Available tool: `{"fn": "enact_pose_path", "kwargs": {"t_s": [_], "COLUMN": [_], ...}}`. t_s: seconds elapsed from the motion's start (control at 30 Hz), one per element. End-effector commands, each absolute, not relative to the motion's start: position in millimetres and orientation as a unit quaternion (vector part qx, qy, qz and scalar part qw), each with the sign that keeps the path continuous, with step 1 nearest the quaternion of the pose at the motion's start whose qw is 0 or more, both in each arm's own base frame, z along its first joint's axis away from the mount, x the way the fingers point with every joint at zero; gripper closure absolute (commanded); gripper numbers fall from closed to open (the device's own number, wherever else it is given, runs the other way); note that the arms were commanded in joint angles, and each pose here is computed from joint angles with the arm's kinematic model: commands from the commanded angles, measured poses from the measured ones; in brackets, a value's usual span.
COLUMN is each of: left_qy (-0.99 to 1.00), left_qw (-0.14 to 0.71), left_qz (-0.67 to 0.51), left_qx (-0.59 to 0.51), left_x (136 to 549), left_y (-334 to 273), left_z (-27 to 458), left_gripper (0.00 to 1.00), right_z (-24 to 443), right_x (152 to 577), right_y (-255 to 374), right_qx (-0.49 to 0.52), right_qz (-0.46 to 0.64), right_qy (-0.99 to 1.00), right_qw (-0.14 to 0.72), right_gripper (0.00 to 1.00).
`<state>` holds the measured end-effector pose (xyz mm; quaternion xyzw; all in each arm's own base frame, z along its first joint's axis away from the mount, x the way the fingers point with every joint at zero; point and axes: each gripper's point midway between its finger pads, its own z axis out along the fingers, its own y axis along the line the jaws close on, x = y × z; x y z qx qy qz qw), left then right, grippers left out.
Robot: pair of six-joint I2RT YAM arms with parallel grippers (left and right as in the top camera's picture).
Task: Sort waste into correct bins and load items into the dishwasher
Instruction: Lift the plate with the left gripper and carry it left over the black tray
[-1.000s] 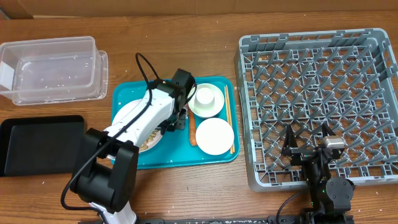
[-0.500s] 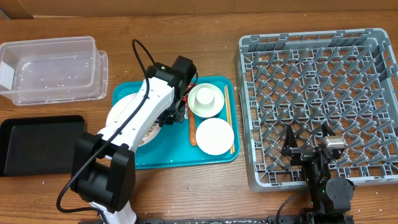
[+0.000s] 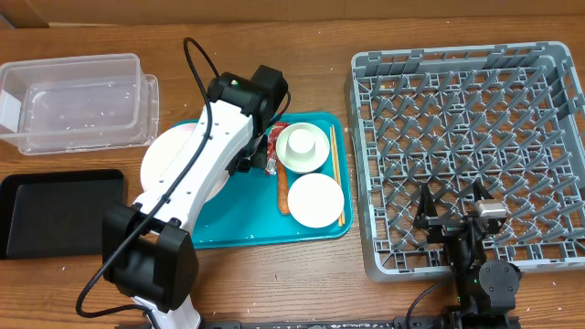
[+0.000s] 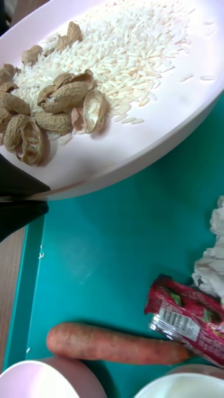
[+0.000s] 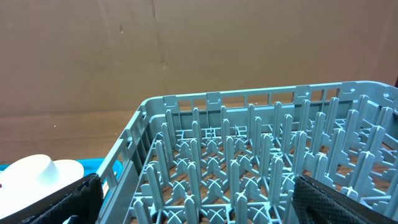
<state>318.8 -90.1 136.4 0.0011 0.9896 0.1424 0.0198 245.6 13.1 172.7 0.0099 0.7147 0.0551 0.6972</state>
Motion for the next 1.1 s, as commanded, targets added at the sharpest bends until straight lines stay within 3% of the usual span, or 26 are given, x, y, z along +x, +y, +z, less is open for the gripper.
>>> {"fn": "enact_pose_path", "kwargs": {"t_s": [0.0,0.3,0.63,1.07], "left_qy": [0.988,0.983,0.982,0.956], "left_qw": [0.043,0.066,0.073,0.116], "left_qz": [0.148,0.122,-0.003,-0.066], "left_qx": [-0.032,-0.118,-0.173,-0.262], "left_x": [330,335,354,358], "left_y": [-77,-22,28,105], "left_z": [153,181,179,184], "left_gripper": [0.96,0.96,0.96,0.96], "right_z": [170,170,170,170], "right_x": [246,246,246,246], "right_y": [13,13,13,13], "right_qx": [0.008,0.008,0.008,0.008], "right_qz": [0.052,0.052,0.052,0.052], "right_qy": [0.716,0.716,0.716,0.716], "right_qw": [0.697,0.697,0.697,0.697], "right_gripper": [0.0,0.0,0.0,0.0]}}
